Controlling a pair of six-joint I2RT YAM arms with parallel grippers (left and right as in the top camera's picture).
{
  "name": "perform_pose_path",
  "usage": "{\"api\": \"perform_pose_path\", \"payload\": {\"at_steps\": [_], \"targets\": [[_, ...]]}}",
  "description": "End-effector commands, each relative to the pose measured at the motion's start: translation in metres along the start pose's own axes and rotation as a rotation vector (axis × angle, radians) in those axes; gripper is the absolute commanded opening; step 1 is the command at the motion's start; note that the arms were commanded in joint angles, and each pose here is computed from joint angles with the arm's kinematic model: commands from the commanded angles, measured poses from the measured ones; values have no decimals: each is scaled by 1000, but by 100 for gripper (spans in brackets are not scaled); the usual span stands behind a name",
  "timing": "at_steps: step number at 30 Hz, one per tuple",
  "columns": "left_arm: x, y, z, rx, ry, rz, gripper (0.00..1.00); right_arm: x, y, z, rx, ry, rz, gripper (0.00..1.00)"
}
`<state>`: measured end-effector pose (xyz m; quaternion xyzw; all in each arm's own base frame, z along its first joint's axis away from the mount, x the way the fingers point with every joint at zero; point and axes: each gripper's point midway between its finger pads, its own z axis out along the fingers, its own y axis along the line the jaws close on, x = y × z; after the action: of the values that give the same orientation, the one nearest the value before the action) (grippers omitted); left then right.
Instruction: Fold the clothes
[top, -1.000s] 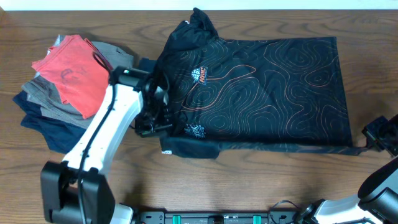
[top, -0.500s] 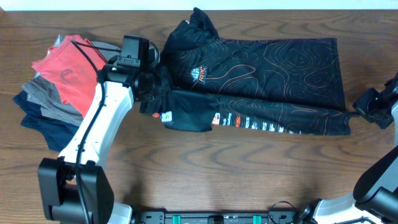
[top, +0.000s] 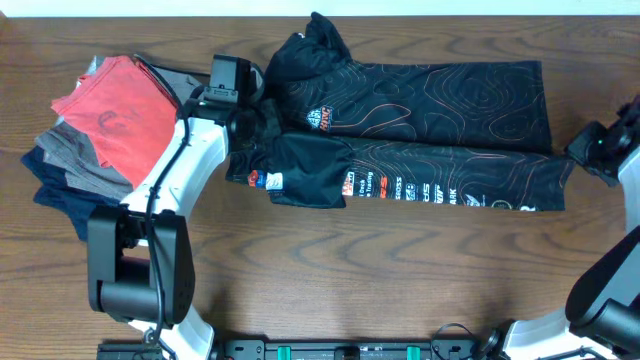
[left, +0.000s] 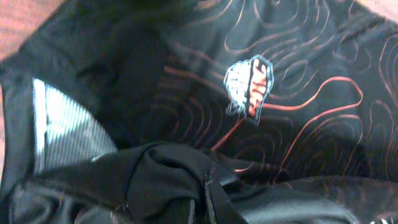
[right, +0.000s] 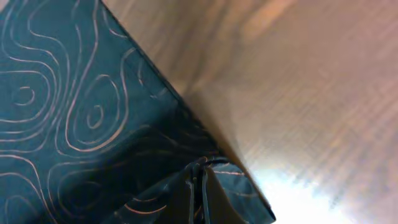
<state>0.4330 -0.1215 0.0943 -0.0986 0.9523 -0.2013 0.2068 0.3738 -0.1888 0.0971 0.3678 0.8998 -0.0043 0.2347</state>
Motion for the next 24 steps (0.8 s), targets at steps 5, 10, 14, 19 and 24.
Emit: {"api": "perform_pose_path", "payload": {"at_steps": [5,10,14,19,24], "targets": [[-18,4,2,-27,-72,11,6,8,11,33,-5,25,-19,2],[-22,2,1,-17,-91,16,37,9,29,49,-95,37,-6,56],[-16,3,2,-17,-61,9,62,13,30,47,-104,56,-18,63],[18,-5,2,41,85,-15,65,40,14,42,-49,169,-1,59],[58,-19,4,39,217,56,64,76,-3,35,41,310,-2,52]]}}
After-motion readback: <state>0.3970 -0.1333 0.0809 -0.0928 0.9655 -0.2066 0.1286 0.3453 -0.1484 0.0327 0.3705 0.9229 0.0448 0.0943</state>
